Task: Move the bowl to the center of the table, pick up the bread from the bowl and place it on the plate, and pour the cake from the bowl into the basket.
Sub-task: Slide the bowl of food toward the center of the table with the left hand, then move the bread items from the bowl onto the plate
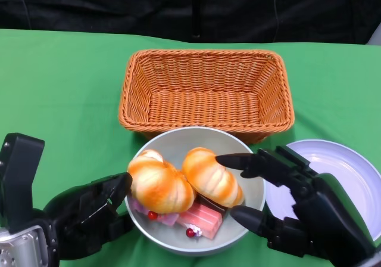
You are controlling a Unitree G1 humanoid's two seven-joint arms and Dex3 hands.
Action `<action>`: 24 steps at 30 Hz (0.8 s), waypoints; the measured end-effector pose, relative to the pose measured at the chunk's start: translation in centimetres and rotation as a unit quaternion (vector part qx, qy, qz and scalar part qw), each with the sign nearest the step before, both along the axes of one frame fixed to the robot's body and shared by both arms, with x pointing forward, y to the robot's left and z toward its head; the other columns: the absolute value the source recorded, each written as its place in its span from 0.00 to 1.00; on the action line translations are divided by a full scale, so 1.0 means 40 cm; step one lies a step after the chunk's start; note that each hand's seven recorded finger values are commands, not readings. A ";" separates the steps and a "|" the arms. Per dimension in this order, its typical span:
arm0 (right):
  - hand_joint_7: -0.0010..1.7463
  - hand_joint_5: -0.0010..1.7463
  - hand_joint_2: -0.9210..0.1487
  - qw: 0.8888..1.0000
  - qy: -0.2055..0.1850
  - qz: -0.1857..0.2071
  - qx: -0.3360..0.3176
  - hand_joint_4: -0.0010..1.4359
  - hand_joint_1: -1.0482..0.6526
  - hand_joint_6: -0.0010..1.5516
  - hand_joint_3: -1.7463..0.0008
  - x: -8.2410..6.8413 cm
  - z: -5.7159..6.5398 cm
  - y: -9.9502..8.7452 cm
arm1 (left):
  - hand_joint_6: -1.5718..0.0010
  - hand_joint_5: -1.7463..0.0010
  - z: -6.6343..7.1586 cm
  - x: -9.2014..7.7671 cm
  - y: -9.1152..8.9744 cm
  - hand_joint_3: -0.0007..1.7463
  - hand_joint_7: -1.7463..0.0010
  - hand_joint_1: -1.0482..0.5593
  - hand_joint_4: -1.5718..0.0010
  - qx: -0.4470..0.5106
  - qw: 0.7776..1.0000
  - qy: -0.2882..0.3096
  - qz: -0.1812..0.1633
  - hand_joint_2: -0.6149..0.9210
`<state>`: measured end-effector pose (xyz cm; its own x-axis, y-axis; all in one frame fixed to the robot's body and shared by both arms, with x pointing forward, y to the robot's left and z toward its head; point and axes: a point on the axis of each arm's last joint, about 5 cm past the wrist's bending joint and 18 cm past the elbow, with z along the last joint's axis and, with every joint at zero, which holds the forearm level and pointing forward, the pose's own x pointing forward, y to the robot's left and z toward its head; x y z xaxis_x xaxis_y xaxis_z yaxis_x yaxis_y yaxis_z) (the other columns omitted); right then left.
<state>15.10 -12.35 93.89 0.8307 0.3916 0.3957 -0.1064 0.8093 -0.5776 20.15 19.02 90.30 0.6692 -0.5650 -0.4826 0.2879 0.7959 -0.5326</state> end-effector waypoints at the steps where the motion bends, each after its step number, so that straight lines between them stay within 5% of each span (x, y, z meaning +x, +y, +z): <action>1: 0.29 0.63 0.00 1.000 0.002 0.000 -0.010 0.05 0.32 0.15 0.89 0.004 0.002 0.004 | 0.98 0.99 0.000 -0.002 -0.001 0.32 0.99 0.21 0.97 0.000 1.000 0.000 -0.001 1.00; 8: 0.28 0.59 0.00 0.996 0.018 -0.001 -0.082 0.00 0.31 0.11 0.92 0.035 0.012 0.028 | 0.98 0.98 0.003 -0.007 -0.006 0.31 0.99 0.21 0.98 0.005 1.000 -0.001 -0.011 1.00; 15: 0.27 0.55 0.00 0.992 0.018 -0.013 -0.124 0.00 0.30 0.12 0.94 0.076 -0.022 0.047 | 0.95 0.94 0.013 -0.013 -0.005 0.33 0.98 0.25 0.91 0.059 0.998 -0.017 0.020 1.00; 18: 0.27 0.56 0.00 0.990 0.012 -0.016 -0.139 0.00 0.30 0.12 0.94 0.090 -0.036 0.056 | 0.91 0.68 0.014 -0.014 -0.001 0.30 0.99 0.24 0.99 0.075 0.996 -0.026 0.036 1.00; 24: 0.26 0.56 0.00 0.985 0.003 -0.017 -0.173 0.00 0.30 0.13 0.93 0.110 -0.059 0.071 | 0.85 0.49 0.025 -0.028 0.005 0.30 0.97 0.26 1.00 0.143 0.985 -0.064 0.072 1.00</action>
